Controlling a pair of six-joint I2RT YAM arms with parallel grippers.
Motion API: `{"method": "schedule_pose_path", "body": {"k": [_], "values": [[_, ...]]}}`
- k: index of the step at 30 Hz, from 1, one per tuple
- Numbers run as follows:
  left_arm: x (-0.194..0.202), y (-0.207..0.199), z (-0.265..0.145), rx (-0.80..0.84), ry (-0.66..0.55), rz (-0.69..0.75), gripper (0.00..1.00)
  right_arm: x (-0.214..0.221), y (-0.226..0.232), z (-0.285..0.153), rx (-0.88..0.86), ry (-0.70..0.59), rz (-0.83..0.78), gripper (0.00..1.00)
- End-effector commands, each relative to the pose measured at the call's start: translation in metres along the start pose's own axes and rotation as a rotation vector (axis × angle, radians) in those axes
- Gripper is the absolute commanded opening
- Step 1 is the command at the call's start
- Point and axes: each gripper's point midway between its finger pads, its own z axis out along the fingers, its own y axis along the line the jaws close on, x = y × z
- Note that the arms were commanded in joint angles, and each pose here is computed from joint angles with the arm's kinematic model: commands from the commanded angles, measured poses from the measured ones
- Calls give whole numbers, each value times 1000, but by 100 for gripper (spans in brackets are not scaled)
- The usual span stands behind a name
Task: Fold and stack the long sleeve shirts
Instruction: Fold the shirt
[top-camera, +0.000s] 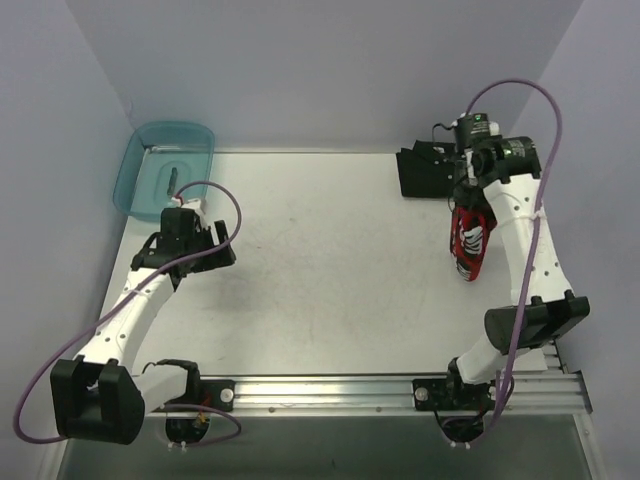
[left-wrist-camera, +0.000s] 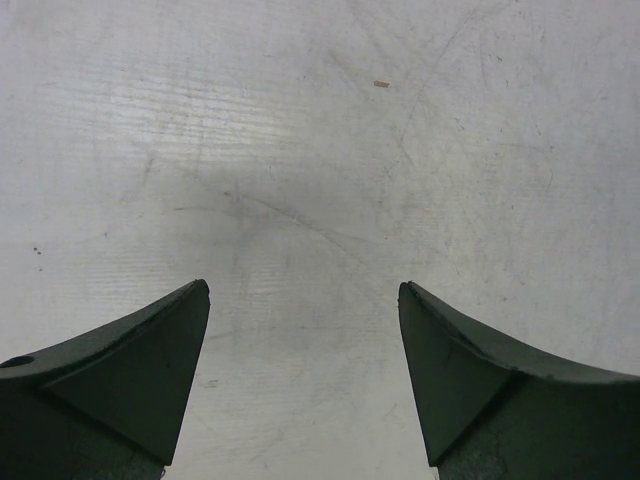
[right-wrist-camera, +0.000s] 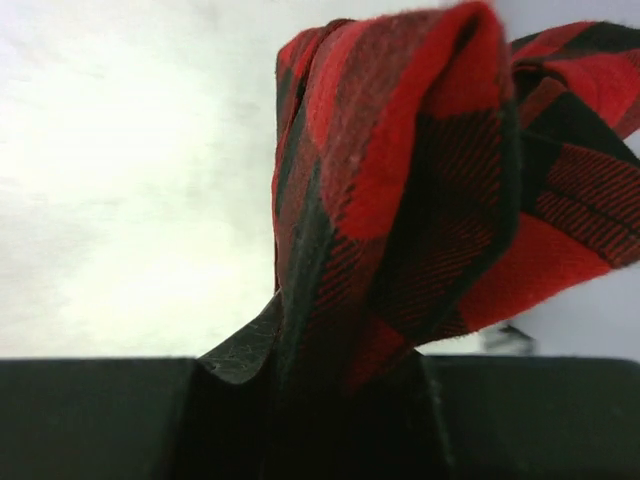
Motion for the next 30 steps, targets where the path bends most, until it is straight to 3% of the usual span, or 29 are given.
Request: {"method": "schedule_pose_path", "body": {"k": [1,6,9,14,21,22,29,30], "values": [[-20,-10,-8,57,-67,12,85,49,-40,8,396,308,-377,0],[-20,-7,-8,51,-68,5,86,75,3,74,606,468,-612,0],[-20,-7,-7,54,-64,3,85,91,49,106,668,479,-753,0],[-23,-1,-8,40,-74,-11,86,118,126,122,636,439,-864,0],[-23,0,-7,49,-71,-28,86,151,175,131,616,423,-911,0],[-23,0,-7,49,-71,-32,86,154,178,131,617,413,-907,3],[-24,-1,-8,63,-77,-43,86,163,219,115,525,332,-915,52],[-26,-1,-9,64,-83,-45,86,160,229,110,487,303,-904,55]]}}
